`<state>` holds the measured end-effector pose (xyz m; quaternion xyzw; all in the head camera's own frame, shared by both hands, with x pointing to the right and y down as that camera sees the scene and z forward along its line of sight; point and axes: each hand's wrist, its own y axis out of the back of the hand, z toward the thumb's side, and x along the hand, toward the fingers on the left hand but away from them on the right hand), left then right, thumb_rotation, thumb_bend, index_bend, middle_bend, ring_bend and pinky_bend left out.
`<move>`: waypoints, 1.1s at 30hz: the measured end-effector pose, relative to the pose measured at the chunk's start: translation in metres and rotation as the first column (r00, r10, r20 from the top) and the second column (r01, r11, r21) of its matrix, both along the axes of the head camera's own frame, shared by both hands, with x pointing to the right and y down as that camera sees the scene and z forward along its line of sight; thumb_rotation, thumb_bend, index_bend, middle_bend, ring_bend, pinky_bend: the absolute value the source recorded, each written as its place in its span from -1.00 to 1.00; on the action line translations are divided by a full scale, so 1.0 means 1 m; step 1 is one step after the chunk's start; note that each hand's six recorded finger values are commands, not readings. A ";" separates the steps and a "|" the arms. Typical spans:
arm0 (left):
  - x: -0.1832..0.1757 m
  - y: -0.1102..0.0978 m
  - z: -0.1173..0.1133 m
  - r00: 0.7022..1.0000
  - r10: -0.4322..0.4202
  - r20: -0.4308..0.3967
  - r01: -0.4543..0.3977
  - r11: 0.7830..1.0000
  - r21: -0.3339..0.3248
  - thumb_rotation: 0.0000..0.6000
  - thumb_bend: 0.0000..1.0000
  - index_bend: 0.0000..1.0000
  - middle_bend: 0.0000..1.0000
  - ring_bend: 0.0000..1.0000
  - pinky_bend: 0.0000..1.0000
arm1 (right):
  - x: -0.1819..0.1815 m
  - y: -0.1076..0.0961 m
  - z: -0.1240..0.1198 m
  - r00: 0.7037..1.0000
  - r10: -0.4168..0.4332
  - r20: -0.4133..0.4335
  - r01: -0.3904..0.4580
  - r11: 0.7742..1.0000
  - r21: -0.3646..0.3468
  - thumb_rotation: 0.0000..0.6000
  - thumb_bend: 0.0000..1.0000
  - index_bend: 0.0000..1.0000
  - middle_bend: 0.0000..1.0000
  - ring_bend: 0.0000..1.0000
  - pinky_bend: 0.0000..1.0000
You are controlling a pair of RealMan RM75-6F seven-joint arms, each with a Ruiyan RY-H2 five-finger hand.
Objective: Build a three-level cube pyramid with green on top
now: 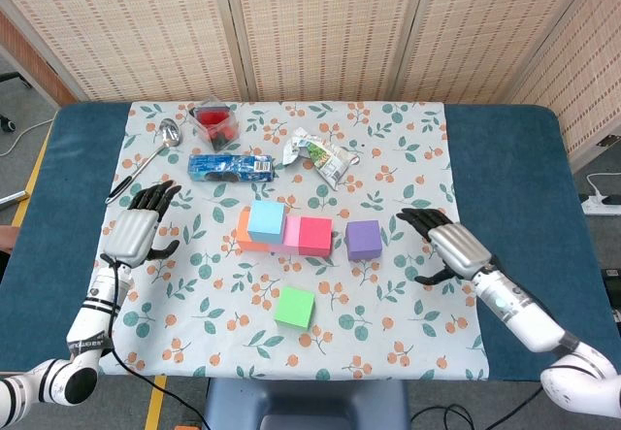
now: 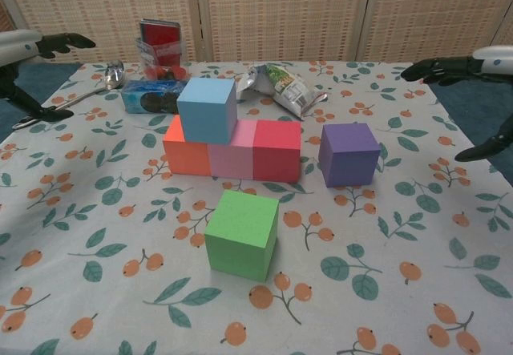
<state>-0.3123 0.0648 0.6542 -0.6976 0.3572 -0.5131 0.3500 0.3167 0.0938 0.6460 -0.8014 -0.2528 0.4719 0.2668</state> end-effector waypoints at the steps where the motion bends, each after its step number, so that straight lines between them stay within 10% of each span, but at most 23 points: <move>1: -0.001 0.003 -0.001 1.000 0.001 0.000 -0.001 1.000 -0.003 1.00 -0.41 -0.86 -1.00 -1.00 -0.81 | -0.005 -0.002 0.006 1.000 -0.006 0.001 0.006 1.000 -0.010 1.00 -1.00 -1.00 -0.92 -1.00 -0.89; 18: -0.005 0.026 -0.016 0.999 0.042 -0.025 -0.042 0.999 0.023 1.00 -0.41 -0.87 -1.00 -1.00 -0.81 | -0.075 -0.045 0.071 0.999 -0.046 -0.005 0.045 0.996 -0.080 1.00 -1.00 -0.74 -0.82 -1.00 -0.86; 33: -0.001 0.035 -0.017 0.995 0.063 -0.071 -0.064 0.998 -0.014 1.00 -0.39 -0.93 -1.00 -1.00 -0.82 | -0.065 -0.046 0.086 0.998 -0.027 -0.057 0.023 0.998 -0.063 1.00 -0.82 -0.45 -0.48 -0.92 -0.68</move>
